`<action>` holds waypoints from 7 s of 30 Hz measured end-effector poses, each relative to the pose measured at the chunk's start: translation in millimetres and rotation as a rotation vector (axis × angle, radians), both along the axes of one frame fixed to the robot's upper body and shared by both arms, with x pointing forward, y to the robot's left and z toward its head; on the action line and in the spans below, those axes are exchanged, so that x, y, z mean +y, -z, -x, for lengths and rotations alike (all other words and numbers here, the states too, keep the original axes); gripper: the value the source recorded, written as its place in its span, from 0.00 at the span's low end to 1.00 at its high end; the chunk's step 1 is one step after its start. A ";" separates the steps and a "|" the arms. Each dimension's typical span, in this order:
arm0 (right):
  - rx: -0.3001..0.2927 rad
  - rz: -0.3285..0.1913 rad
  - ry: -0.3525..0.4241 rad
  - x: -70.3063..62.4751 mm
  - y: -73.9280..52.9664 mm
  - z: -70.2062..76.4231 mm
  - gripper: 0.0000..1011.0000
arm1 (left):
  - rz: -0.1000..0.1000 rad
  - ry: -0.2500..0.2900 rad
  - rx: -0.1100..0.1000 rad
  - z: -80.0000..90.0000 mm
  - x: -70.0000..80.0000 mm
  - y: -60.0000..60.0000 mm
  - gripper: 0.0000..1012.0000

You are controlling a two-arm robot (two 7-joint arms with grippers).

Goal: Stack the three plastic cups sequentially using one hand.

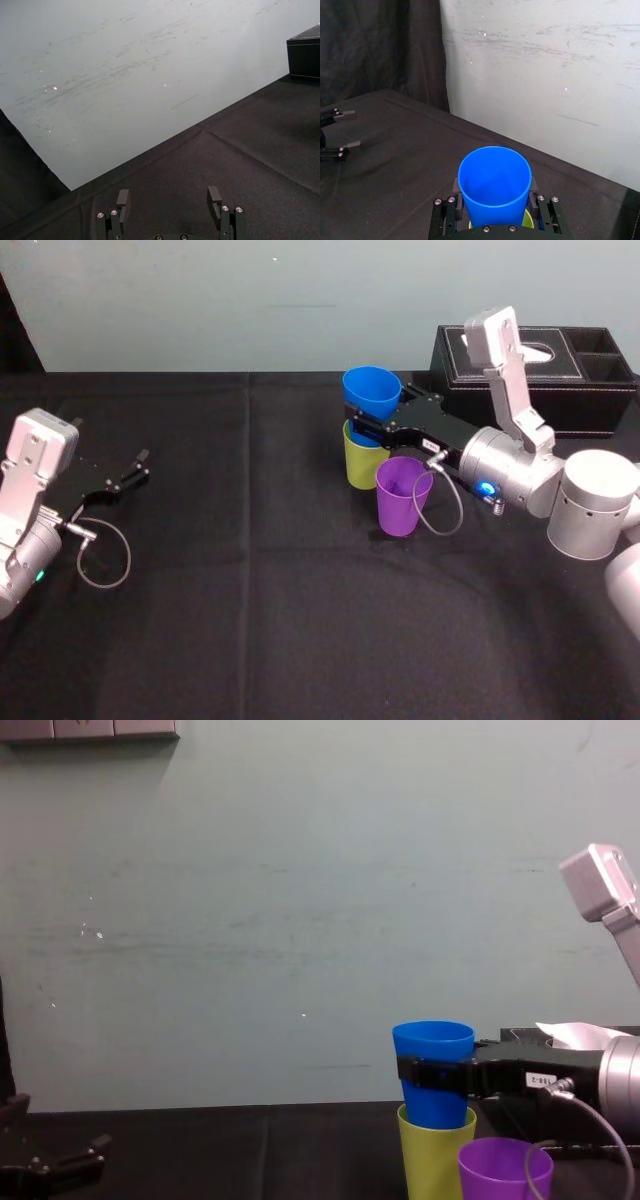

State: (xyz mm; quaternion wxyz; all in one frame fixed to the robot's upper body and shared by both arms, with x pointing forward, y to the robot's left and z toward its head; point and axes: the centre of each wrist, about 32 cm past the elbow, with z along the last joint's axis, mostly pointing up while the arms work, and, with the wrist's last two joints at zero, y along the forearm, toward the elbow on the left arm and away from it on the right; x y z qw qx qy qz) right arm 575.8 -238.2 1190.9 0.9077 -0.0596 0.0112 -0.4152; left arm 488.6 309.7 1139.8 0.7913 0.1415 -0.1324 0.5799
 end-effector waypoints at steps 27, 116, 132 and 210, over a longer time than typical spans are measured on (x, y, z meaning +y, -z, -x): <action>-0.001 0.002 -0.001 -0.1 -0.6 0.3 0.99 | 0.000 0.000 0.000 0.0 0.0 0.0 1.00; -0.011 0.035 0.111 -30.0 82.9 130.0 0.99 | 0.000 0.000 0.000 0.0 0.0 0.0 1.00; -0.012 0.029 0.129 -22.4 84.9 116.5 0.99 | 0.000 0.000 0.000 0.0 0.0 0.0 1.00; -0.032 0.063 0.122 -6.2 77.5 82.7 0.71 | 0.000 0.000 0.000 0.0 0.0 0.0 1.00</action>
